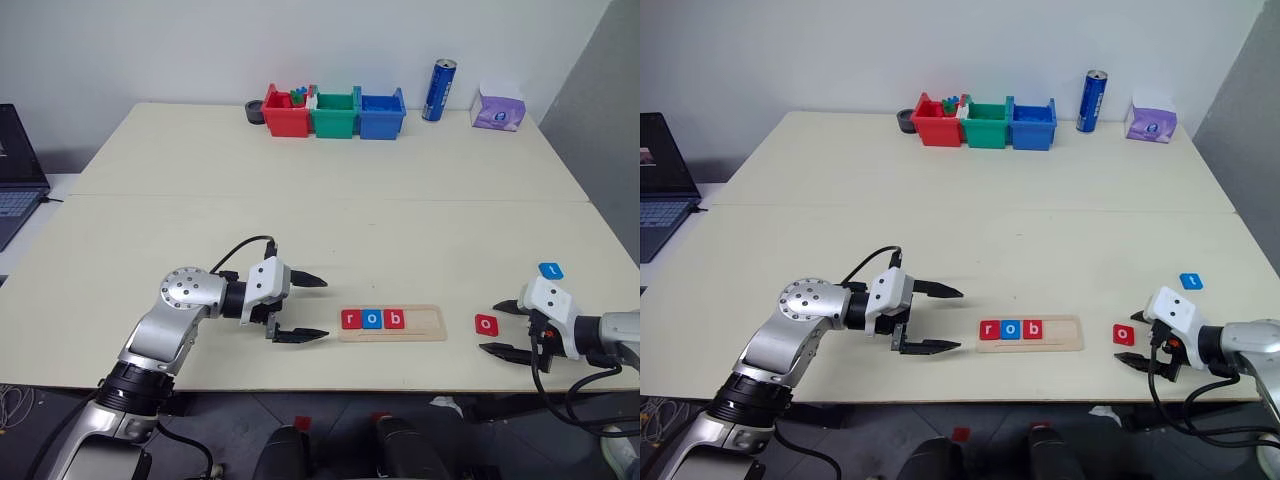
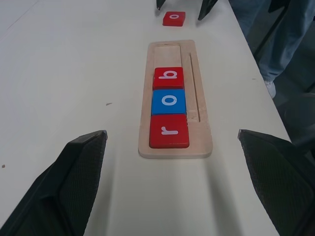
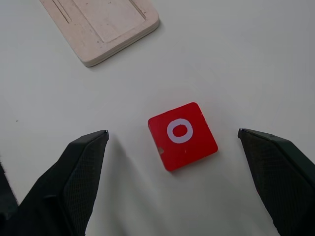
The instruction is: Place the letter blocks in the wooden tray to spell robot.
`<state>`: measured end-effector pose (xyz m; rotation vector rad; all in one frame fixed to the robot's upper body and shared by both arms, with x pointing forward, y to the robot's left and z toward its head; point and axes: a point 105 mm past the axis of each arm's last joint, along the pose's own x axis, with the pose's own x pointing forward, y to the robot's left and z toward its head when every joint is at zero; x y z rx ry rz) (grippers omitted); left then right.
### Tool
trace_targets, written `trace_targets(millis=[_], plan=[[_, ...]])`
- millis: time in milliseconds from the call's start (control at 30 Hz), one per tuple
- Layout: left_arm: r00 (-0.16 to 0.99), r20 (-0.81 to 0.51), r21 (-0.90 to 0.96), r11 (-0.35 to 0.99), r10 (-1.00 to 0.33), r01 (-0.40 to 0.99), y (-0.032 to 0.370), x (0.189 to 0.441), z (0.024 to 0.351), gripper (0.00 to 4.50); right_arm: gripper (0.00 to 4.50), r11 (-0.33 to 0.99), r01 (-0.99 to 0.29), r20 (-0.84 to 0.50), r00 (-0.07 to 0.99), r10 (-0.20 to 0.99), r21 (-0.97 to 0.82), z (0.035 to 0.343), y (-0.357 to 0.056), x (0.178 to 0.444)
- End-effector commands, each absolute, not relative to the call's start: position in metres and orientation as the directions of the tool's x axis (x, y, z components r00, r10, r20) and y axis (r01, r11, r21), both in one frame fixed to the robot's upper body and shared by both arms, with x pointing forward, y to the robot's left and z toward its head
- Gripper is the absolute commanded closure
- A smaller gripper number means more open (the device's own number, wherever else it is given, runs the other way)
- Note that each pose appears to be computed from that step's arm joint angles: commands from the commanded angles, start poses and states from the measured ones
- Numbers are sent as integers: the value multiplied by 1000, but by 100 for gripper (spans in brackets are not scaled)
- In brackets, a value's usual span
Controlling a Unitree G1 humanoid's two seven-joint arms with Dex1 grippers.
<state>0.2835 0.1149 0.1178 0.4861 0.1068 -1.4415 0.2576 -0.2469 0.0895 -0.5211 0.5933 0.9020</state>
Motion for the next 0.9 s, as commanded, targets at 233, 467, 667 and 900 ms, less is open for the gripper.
trace_targets(millis=[233,467,667,900], plan=[[144,-357,286,39,-923,958,116,279,119,0,203,478,-864,-674,448,587,-158,94,-243,264],[174,-361,285,70,-916,956,125,280,111,0,305,450,-875,-643,451,619,-181,111,-229,269],[200,-384,267,99,-901,959,138,278,103,0,305,317,-924,-643,378,666,-214,125,-189,264],[218,-376,272,117,-901,955,138,280,102,0,305,266,-938,-665,346,662,-223,121,-162,275]])
